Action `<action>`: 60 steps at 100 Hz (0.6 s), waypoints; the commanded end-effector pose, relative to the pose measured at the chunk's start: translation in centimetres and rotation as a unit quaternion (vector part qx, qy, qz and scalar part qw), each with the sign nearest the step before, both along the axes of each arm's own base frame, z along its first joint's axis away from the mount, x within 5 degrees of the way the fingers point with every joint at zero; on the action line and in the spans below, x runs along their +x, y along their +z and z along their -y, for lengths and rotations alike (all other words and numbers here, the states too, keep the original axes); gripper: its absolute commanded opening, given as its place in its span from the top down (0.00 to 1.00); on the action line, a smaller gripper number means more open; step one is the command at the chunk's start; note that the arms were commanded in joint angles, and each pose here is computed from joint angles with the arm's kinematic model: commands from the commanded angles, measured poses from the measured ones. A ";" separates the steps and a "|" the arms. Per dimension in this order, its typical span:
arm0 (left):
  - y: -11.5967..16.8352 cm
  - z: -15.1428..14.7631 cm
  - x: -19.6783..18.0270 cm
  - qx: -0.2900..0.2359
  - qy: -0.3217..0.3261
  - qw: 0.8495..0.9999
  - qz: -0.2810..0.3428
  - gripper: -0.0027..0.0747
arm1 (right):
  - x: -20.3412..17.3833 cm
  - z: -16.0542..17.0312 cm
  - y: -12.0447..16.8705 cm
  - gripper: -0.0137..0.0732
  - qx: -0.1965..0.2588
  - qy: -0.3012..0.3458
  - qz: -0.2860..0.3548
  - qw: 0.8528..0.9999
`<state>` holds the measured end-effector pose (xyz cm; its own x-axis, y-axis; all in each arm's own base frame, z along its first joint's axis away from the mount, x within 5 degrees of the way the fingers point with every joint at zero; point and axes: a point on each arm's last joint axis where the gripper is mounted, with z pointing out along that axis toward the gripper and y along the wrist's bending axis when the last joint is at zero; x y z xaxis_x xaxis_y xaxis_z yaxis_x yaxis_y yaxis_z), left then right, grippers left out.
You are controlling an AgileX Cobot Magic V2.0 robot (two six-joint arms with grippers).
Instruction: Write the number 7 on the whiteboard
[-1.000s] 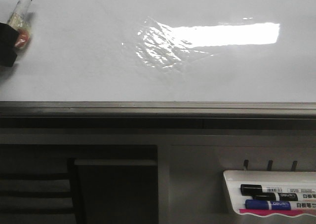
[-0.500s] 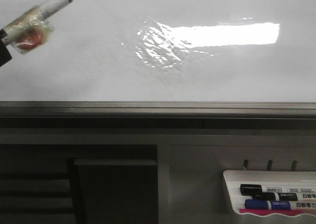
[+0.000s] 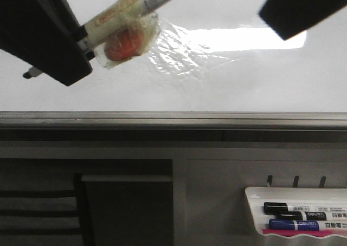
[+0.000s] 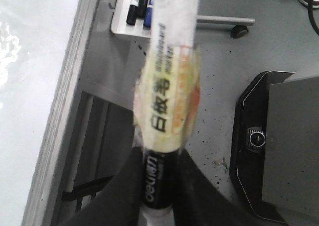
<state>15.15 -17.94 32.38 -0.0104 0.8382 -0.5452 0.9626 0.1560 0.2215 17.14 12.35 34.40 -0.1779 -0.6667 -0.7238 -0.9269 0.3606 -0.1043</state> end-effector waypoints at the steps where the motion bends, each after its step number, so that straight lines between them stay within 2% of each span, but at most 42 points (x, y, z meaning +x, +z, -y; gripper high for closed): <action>1: 1.8 0.5 -0.1 -0.045 0.000 0.999 0.028 0.91 | -0.2 -1.8 1.9 0.10 0.047 0.020 0.068 0.996; 25: 1.8 0.5 -0.1 -0.046 0.000 0.999 0.029 0.91 | -0.6 -5.0 1.6 0.10 0.068 0.052 0.096 0.992; 39: 1.8 0.5 0.0 -0.039 -0.015 0.998 0.041 0.91 | -0.1 -6.0 0.8 0.10 0.065 0.059 0.083 0.993; 60: 1.8 0.5 0.0 -0.030 -0.037 0.997 0.058 0.91 | 0.0 -6.2 0.5 0.27 0.068 0.059 0.069 0.994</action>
<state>15.12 -18.11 32.40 0.0790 0.8449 -0.5291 0.9586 0.0813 0.2729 17.09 18.49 33.07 -0.0223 -0.6357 -0.7716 -0.9585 0.2331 -0.1644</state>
